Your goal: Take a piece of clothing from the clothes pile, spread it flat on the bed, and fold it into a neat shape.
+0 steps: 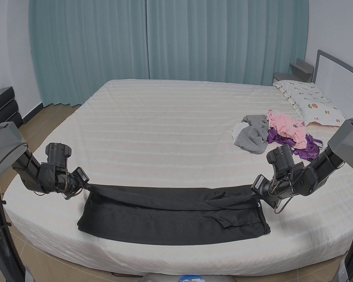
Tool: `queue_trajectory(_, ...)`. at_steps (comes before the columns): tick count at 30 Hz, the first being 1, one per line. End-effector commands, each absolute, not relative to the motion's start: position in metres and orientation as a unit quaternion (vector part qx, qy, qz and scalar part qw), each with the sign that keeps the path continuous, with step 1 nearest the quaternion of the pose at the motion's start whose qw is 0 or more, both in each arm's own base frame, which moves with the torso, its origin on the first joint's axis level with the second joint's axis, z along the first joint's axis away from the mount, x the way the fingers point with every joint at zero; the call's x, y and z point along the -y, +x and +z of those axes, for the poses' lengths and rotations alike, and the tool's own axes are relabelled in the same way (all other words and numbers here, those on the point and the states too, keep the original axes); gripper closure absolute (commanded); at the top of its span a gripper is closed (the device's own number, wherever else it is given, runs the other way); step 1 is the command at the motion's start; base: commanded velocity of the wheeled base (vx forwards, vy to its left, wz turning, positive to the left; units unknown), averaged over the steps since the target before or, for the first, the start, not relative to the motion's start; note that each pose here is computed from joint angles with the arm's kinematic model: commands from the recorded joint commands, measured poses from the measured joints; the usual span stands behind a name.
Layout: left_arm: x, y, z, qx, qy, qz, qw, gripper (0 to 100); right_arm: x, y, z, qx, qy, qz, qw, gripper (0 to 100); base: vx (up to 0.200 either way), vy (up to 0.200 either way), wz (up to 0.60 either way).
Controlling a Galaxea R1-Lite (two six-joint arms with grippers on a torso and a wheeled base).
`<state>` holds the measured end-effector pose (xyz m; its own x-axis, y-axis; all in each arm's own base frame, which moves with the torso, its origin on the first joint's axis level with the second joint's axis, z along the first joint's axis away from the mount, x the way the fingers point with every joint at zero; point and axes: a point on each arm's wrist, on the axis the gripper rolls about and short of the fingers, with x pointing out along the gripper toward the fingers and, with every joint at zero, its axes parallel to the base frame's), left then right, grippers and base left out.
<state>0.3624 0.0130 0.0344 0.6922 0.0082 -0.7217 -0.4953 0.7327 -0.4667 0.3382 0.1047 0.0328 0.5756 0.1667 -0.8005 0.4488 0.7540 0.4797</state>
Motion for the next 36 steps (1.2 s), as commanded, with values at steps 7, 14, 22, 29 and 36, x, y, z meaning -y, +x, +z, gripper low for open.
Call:
queue_trajectory(7,-0.015,0.359,0.031,-0.37,-0.334,0.152,0.853,100,-0.103,0.317,0.017,-0.489,0.315,-0.093,0.808,100,0.0,0.0,0.0)
queue_trajectory(14,-0.014,0.358,0.029,-0.373,-0.334,0.153,0.852,100,-0.115,0.322,0.009,-0.494,0.314,-0.084,0.806,0,0.0,0.0,0.0)
queue_trajectory(22,-0.014,0.357,0.029,-0.374,-0.335,0.153,0.851,100,-0.13,0.321,0.01,-0.493,0.335,-0.085,0.798,0,0.0,0.0,0.0)
queue_trajectory(29,-0.014,0.357,0.029,-0.374,-0.335,0.153,0.851,100,-0.129,0.338,0.008,-0.479,0.355,-0.097,0.797,0,0.0,0.0,0.0)
queue_trajectory(36,-0.014,0.356,0.03,-0.374,-0.335,0.153,0.851,100,-0.125,0.341,0.004,-0.48,0.354,-0.107,0.796,100,0.0,0.0,0.0)
